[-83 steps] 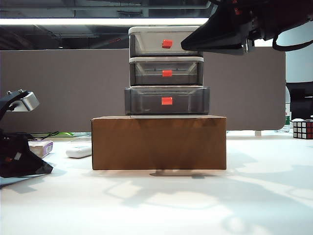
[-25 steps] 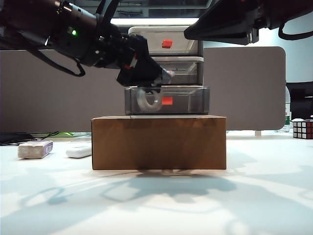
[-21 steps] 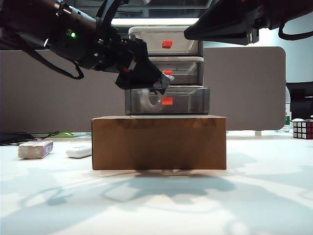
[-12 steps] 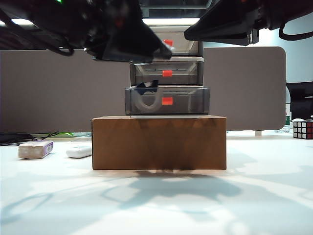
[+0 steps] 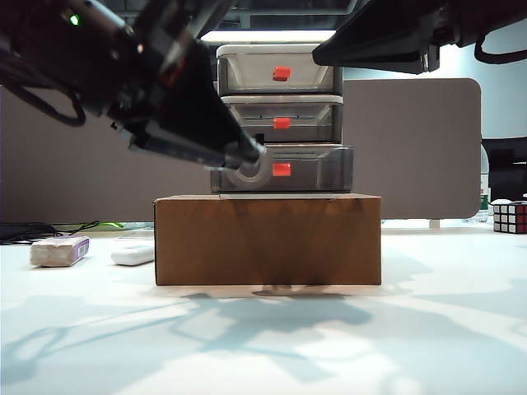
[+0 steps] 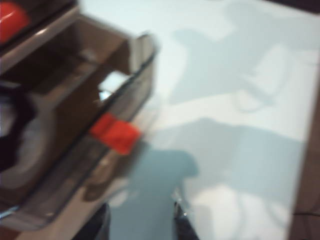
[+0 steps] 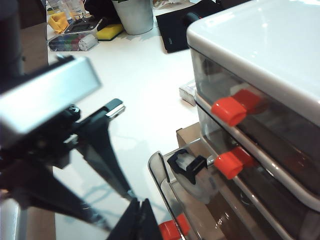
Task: Open the third layer of the drawer on the table, pick up the transparent tape on the table and put it in, and finally close the drawer.
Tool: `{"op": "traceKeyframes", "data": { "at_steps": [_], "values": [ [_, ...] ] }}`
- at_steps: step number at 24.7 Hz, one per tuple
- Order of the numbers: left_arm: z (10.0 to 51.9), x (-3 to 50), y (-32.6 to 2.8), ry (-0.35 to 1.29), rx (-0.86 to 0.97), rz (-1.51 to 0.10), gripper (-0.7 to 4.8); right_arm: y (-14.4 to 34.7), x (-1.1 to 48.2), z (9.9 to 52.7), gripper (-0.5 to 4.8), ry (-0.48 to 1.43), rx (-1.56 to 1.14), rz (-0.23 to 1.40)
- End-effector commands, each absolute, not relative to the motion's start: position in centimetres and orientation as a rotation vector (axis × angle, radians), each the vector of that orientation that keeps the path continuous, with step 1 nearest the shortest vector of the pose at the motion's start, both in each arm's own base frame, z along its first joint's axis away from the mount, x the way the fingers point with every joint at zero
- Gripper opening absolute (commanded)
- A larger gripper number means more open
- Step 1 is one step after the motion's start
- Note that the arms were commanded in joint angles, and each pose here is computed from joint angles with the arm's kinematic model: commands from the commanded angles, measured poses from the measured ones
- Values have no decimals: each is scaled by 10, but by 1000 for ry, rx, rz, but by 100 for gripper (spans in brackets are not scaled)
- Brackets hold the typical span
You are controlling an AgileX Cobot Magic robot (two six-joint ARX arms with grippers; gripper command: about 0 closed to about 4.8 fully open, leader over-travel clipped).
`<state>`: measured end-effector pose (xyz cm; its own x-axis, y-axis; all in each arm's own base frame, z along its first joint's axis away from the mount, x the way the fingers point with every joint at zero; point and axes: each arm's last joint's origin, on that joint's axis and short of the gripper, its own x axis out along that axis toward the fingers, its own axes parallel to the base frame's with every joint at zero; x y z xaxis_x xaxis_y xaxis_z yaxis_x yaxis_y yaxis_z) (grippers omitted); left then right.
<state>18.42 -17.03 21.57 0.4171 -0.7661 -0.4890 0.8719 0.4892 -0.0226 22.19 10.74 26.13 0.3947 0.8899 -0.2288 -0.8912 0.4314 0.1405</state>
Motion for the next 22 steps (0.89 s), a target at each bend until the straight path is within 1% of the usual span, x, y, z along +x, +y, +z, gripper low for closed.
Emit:
{"op": "traceKeyframes", "data": {
  "at_steps": [1, 3, 5, 10, 13, 14, 15, 16, 22],
  "values": [
    [217, 191, -173, 412, 279, -995, 111, 107, 220, 267, -2, 257, -14, 1134],
    [215, 194, -176, 392, 283, -996, 74, 106, 218, 270, -2, 245, -16, 1132],
    [212, 198, -179, 373, 286, -983, 51, 105, 215, 273, -2, 228, -22, 1119],
    [204, 208, -185, 336, 289, -933, 49, 101, 207, 285, -2, 177, -41, 1083],
    [198, 215, -190, 296, 292, -872, 45, 97, 199, 290, -2, 156, -83, 1052],
    [198, 216, -191, 287, 290, -866, 35, 96, 198, 290, -2, 158, -88, 1049],
    [198, 218, -192, 274, 287, -864, 8, 96, 197, 290, -2, 161, -93, 1045],
    [198, 218, -192, 265, 285, -862, -7, 96, 197, 290, -2, 164, -95, 1043],
    [198, 222, -193, 206, 312, -808, -6, 95, 197, 287, -2, 189, -106, 1027]
  ]
}}
